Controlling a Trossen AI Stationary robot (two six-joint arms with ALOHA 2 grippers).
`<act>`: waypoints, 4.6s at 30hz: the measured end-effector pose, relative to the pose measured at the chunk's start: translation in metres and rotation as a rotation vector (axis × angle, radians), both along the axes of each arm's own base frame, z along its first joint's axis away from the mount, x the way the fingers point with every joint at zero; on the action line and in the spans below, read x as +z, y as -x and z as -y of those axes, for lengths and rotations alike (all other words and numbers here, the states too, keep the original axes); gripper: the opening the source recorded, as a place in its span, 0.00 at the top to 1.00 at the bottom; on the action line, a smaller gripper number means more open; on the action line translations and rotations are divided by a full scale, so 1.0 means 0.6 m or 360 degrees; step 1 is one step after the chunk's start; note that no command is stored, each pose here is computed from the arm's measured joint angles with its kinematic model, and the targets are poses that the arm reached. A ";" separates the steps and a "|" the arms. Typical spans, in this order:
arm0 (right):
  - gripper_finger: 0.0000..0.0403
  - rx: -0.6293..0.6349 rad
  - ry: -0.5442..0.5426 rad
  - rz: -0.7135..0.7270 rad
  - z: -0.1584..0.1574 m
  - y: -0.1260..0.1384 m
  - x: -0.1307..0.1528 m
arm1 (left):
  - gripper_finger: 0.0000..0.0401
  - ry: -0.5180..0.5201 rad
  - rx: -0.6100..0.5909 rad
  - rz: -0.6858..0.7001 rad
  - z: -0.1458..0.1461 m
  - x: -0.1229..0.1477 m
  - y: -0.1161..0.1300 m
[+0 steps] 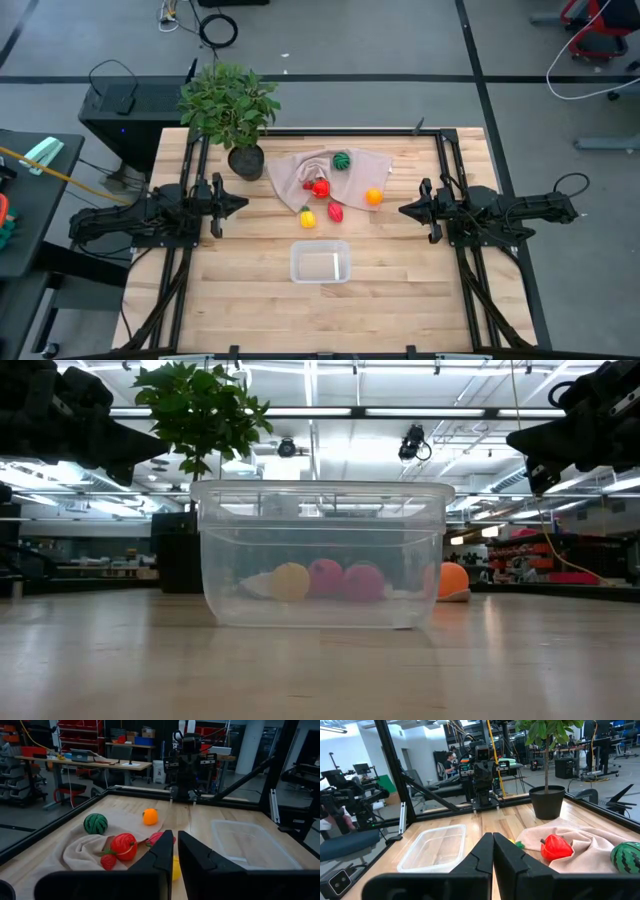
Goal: Pick and placing Produce into tupperware
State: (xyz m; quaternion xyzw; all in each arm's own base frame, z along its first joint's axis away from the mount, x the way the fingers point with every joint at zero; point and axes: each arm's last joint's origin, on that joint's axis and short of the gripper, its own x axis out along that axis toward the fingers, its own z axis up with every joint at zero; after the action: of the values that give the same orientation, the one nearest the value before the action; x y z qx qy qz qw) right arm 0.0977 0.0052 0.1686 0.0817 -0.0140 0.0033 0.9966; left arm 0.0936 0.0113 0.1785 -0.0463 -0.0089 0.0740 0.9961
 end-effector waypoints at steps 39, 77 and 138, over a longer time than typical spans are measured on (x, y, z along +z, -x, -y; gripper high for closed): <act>0.96 -0.0270 -0.0718 0.1136 0.018 0.047 0.129 | 0.93 0.0008 0.0097 0.1453 0.003 0.171 0.072; 0.75 -0.0330 0.0106 -0.0626 -0.004 -0.183 0.446 | 0.70 0.0076 -0.0143 0.0084 0.024 0.463 -0.133; 0.50 -0.0175 -0.0128 -0.2405 0.199 -0.394 0.204 | 0.64 0.0317 0.0258 -0.0967 0.066 0.358 -0.256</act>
State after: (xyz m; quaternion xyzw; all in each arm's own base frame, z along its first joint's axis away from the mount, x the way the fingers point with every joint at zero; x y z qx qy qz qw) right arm 0.3343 -0.1139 0.2912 0.0971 0.6685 -0.1037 0.7300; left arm 0.2472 -0.0282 0.3931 -0.1186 0.2923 0.1641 0.9347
